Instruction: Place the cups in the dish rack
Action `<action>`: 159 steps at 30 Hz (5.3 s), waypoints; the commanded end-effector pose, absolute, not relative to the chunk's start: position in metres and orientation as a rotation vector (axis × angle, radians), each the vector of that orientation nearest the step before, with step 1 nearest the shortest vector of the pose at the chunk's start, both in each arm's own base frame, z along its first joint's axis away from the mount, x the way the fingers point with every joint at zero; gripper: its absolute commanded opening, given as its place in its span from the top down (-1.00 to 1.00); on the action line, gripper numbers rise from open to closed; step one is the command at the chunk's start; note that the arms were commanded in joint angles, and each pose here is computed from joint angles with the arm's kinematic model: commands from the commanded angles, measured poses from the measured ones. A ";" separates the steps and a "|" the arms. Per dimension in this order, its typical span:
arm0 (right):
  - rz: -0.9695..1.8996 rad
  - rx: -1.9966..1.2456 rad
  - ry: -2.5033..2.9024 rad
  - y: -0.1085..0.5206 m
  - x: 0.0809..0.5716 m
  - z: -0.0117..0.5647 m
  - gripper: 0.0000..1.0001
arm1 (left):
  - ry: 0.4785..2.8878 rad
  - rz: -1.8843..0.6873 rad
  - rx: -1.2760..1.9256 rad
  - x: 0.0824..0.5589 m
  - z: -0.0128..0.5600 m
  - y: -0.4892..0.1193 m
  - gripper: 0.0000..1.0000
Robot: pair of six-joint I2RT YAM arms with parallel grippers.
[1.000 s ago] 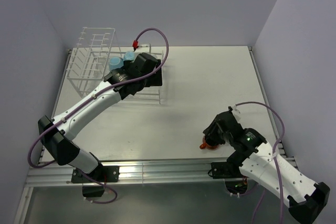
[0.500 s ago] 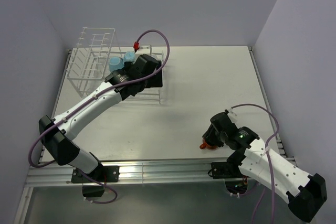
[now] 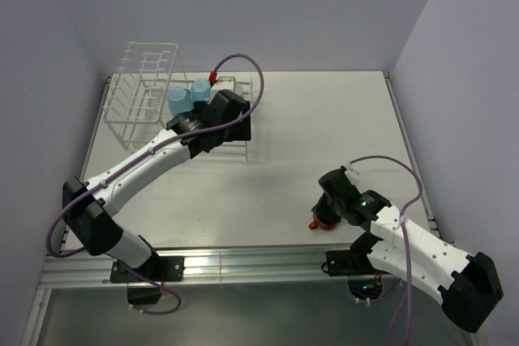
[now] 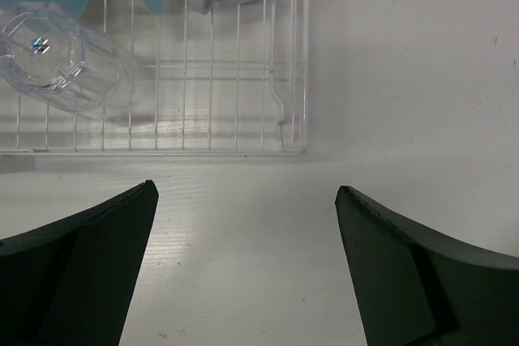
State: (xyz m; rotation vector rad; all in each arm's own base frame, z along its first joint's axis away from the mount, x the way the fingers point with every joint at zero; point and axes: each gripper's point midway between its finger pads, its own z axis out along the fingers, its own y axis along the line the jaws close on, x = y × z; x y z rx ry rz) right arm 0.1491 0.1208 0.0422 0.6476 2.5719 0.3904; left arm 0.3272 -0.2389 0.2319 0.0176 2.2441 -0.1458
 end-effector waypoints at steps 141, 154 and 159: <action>1.666 0.204 1.797 0.248 0.263 0.343 0.03 | 1.635 -1.474 0.520 0.239 0.337 -0.328 1.00; 1.232 0.408 1.873 0.187 0.278 0.313 -0.01 | 1.842 -1.191 0.303 0.294 0.322 -0.284 1.00; 1.104 0.418 1.903 0.171 0.277 0.303 -0.01 | 2.037 -0.964 0.139 0.338 0.303 -0.250 0.99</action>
